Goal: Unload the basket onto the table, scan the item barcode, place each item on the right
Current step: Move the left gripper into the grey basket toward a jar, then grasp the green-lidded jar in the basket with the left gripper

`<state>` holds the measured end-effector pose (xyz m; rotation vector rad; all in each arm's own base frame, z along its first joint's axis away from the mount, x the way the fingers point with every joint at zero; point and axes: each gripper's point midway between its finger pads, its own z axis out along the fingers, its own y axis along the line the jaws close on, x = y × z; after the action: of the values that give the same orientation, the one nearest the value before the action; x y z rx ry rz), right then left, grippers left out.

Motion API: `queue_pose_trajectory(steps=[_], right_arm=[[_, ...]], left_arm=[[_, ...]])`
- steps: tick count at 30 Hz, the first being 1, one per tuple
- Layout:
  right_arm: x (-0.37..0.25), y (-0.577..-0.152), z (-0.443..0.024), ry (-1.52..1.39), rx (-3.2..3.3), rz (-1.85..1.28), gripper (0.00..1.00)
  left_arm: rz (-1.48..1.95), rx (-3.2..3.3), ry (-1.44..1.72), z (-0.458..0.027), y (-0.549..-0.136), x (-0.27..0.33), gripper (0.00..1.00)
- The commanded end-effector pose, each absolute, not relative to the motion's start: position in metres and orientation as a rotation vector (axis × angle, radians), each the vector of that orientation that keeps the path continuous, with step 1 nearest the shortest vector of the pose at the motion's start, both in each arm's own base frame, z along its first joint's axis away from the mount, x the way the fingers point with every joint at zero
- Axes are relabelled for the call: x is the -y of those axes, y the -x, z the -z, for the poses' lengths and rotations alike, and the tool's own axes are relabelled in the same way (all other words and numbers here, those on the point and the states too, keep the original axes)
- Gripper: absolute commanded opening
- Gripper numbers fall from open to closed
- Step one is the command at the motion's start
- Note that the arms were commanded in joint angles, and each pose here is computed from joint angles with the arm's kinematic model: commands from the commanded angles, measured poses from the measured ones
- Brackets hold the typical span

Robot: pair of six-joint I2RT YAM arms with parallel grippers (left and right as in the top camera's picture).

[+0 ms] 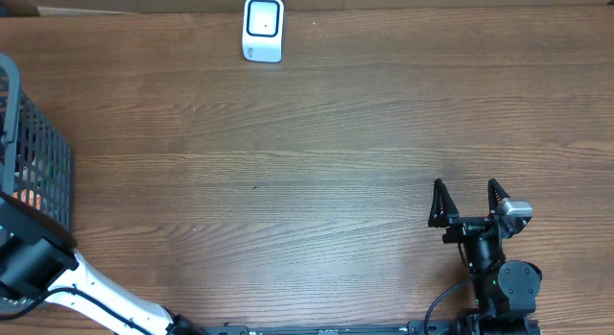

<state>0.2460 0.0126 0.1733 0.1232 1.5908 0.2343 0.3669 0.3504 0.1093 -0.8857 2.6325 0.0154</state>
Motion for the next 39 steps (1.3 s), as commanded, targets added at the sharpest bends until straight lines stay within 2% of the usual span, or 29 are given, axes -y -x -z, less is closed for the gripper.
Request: queue_pose_trajectory(steps=[1, 11, 24, 29, 39], right_arm=[[-0.012, -0.246, -0.171, -0.124, -1.588, -0.234, 1.0], [-0.012, -0.246, -0.171, -0.124, -1.588, -0.234, 1.0], [-0.012, -0.246, -0.171, -0.124, -1.588, -0.234, 1.0], [-0.012, -0.246, -0.171, -0.124, -1.588, -0.234, 1.0], [-0.012, -0.246, -0.171, -0.124, -1.588, -0.234, 1.0]], left_arm=[[-0.01, -2.654, 0.792, -0.104, -0.376, -0.347, 1.0], [0.028, -2.705, 0.793, -0.081, -0.376, -0.342, 0.99], [0.066, -2.746, 0.819, -0.071, -0.369, -0.336, 0.71], [0.076, -2.756, 0.826, -0.071, -0.366, -0.333, 0.54], [0.061, -2.726, 0.903, -0.098, -0.367, -0.337, 0.52]])
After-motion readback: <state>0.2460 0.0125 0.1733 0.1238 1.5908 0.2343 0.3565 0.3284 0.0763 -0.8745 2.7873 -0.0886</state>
